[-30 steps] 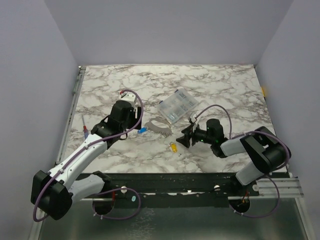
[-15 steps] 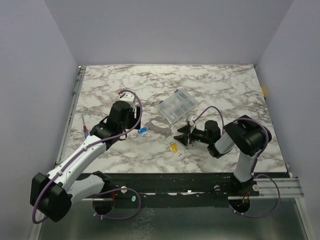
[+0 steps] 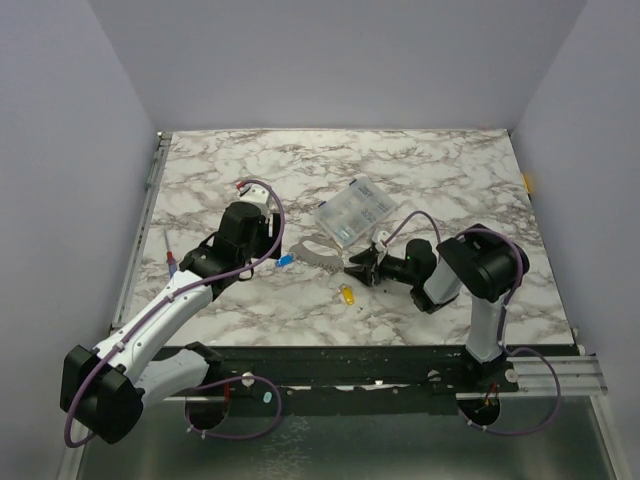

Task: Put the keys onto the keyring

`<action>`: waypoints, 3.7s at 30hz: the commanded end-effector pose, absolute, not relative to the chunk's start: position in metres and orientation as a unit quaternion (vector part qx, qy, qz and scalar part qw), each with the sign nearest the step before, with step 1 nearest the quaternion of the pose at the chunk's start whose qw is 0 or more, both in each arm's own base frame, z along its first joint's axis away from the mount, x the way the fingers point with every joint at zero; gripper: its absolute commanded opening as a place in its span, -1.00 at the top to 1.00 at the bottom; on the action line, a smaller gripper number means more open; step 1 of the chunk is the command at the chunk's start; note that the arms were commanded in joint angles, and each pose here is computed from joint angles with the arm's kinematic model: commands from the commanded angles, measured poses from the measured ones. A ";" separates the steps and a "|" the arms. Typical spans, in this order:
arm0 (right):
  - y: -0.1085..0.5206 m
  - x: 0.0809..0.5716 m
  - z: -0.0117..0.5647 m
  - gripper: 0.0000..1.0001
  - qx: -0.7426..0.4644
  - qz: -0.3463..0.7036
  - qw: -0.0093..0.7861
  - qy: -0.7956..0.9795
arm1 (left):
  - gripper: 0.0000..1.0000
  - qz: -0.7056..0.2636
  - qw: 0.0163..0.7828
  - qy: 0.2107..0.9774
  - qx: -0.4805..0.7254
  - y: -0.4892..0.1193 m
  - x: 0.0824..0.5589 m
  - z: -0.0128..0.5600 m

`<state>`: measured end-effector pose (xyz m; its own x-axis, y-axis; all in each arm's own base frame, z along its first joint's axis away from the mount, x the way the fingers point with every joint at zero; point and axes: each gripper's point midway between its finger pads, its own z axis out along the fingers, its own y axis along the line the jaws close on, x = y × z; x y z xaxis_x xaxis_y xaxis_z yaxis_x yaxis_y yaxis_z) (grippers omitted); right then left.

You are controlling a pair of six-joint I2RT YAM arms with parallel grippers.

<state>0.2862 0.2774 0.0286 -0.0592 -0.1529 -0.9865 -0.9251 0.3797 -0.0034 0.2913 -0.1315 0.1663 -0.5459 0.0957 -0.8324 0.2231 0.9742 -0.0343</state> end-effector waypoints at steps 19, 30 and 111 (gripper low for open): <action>0.297 0.281 0.039 0.27 -0.452 0.368 0.563 0.585 | -0.50 -0.059 0.472 0.875 0.092 -0.128 0.291 0.165; 0.292 0.283 0.071 0.10 -0.432 0.361 0.603 0.565 | -0.50 -0.058 0.472 0.875 0.091 -0.128 0.291 0.164; 0.302 0.252 0.100 0.99 -0.457 0.405 0.598 0.520 | -0.49 -0.061 0.469 0.876 0.094 -0.130 0.291 0.163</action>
<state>0.2653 0.2976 0.0704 0.0538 -0.0662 -0.9964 -0.9535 0.2929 -0.0709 0.2913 -0.1314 0.1636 -0.5511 0.1001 -0.8284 0.2217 0.9747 -0.0298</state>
